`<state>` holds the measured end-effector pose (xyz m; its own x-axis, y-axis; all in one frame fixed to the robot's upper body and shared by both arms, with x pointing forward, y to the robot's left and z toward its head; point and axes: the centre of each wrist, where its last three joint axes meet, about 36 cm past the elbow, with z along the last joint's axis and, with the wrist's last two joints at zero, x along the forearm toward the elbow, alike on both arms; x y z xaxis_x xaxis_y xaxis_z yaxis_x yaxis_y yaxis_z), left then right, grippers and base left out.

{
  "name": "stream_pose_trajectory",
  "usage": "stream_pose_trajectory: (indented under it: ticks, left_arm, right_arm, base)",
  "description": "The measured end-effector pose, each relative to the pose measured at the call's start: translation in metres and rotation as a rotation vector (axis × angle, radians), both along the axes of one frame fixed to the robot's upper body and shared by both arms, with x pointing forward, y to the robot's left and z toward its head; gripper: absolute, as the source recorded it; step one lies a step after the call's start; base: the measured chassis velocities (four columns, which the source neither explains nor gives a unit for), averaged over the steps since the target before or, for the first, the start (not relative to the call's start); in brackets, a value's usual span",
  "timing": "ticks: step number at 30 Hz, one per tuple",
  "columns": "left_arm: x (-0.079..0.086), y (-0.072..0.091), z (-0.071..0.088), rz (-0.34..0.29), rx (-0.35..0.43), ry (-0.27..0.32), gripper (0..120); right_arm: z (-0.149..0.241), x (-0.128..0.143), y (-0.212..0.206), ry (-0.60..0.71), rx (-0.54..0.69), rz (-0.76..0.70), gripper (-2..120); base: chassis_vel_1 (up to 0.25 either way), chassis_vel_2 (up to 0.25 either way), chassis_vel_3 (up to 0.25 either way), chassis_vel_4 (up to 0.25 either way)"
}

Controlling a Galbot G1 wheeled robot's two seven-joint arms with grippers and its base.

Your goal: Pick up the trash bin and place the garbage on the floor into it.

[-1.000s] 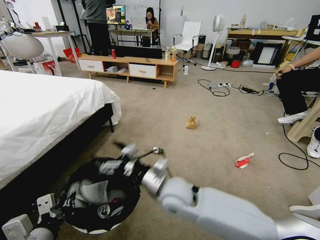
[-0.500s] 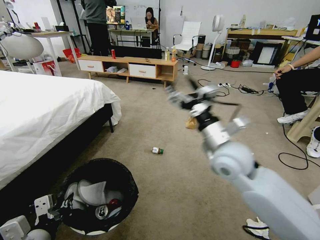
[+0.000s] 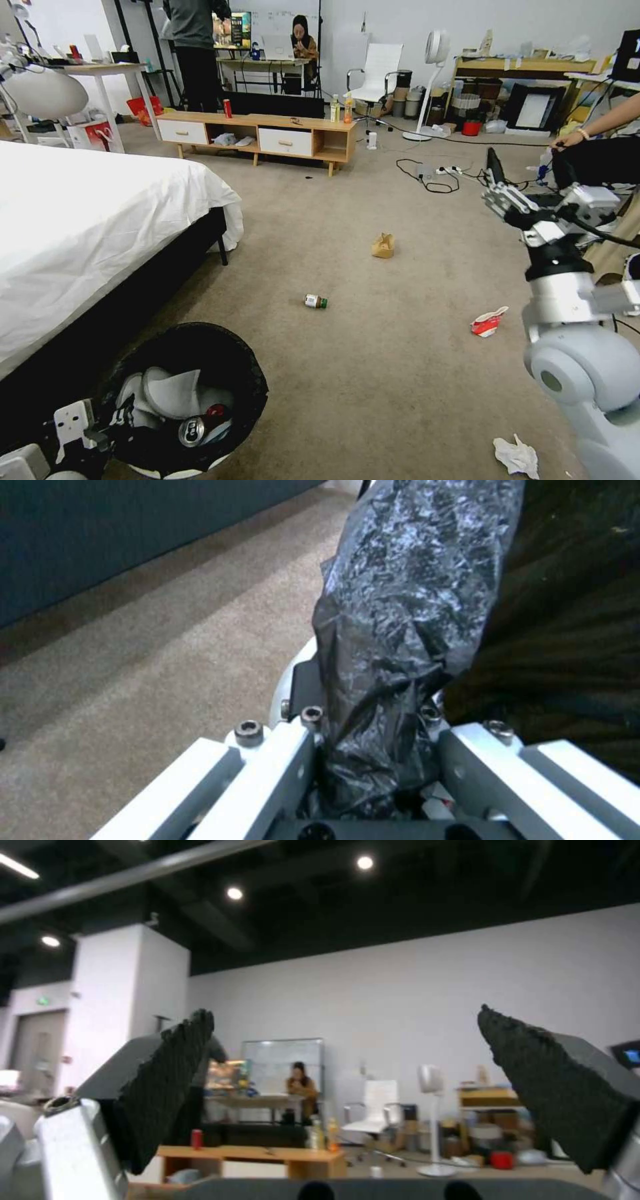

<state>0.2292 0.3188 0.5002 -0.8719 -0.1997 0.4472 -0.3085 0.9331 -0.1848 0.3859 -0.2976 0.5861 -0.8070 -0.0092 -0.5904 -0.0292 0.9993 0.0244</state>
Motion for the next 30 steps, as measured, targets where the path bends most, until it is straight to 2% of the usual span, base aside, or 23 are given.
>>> stream_pose_trajectory:
  ticks: [5,7,14,30]
  left_arm:
    - [0.001,-0.001,0.000,-0.004,0.001,-0.003,7]
    - [0.001,-0.003,-0.001,-0.009,-0.005,-0.007,7]
    - [0.003,-0.008,-0.002,-0.023,-0.009,-0.013,7]
    - [0.002,-0.007,-0.002,-0.036,-0.002,-0.036,7]
  right_arm:
    - [-0.020,-0.013,-0.012,0.016,-0.013,-0.084,100]
    - [-0.038,-0.029,-0.020,0.043,-0.034,-0.150,100]
    - [-0.077,-0.057,-0.012,0.099,-0.068,-0.275,100]
    - [-0.100,-0.068,0.002,0.139,-0.075,-0.290,100]
  base:
    - [0.000,0.000,0.000,0.000]
    - [0.000,0.000,0.000,0.000]
    - [0.000,0.000,0.000,0.000]
    - [0.000,0.000,0.000,0.000]
